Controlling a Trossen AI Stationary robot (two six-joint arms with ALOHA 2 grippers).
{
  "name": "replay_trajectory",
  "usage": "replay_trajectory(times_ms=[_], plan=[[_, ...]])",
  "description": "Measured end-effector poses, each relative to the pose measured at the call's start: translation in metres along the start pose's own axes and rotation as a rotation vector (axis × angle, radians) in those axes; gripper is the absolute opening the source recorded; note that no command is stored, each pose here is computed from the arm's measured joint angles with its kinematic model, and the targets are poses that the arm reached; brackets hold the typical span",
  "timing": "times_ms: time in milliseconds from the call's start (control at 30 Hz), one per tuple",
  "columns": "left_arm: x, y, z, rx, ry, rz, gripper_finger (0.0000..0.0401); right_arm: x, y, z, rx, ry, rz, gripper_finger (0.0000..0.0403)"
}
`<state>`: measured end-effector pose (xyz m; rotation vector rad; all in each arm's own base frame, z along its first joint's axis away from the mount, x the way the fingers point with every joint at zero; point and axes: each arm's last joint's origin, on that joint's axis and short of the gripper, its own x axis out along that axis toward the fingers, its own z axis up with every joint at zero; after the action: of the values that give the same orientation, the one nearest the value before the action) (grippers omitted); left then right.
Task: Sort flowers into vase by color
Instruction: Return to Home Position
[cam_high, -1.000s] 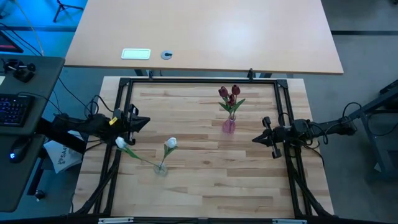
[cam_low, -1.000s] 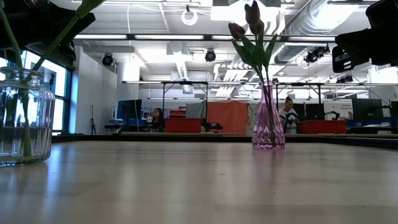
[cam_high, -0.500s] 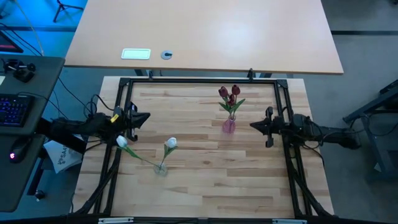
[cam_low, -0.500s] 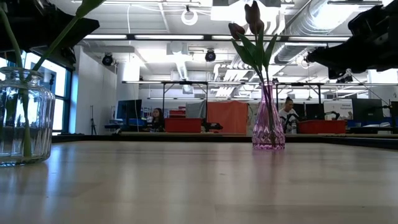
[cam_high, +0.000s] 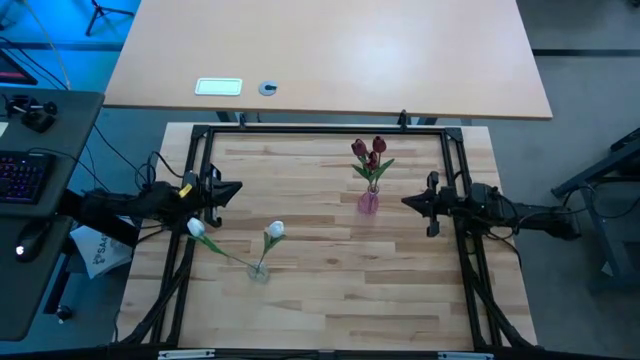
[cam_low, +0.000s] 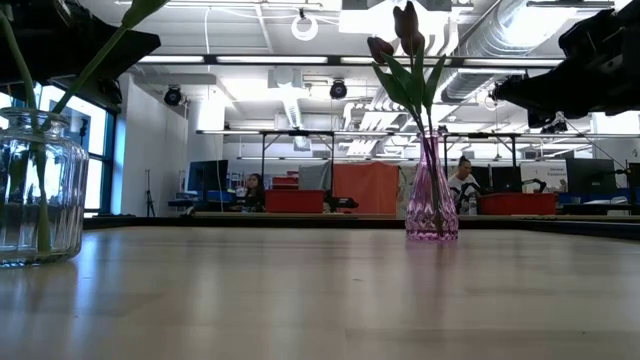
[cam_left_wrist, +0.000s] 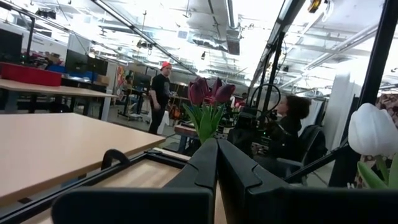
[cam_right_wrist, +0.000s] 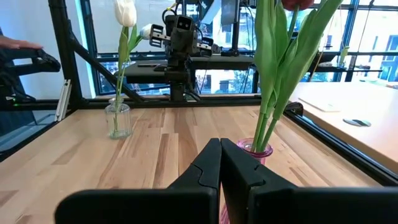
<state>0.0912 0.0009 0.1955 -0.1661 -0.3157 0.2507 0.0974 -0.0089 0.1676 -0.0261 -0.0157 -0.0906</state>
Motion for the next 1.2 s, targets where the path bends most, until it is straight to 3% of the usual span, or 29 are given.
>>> replay_trajectory(times_ms=[600, 833, 1033, 1200], plan=[[0.0, 0.0, 0.0, 0.033, 0.003, -0.006, 0.0, 0.0, 0.0, 0.0, 0.0, 0.001, 0.0, 0.0], [-0.004, -0.005, -0.025, 0.083, 0.278, -0.31, 0.0, 0.0, 0.0, 0.0, 0.0, 0.001, 0.0, 0.0], [-0.006, -0.006, -0.029, 0.154, 0.307, -0.339, 0.0, 0.0, 0.0, 0.0, 0.0, 0.001, 0.001, 0.0], [-0.006, -0.008, -0.029, 0.102, 0.314, -0.347, 0.0, 0.0, 0.0, 0.0, 0.0, 0.002, 0.0, 0.0]])
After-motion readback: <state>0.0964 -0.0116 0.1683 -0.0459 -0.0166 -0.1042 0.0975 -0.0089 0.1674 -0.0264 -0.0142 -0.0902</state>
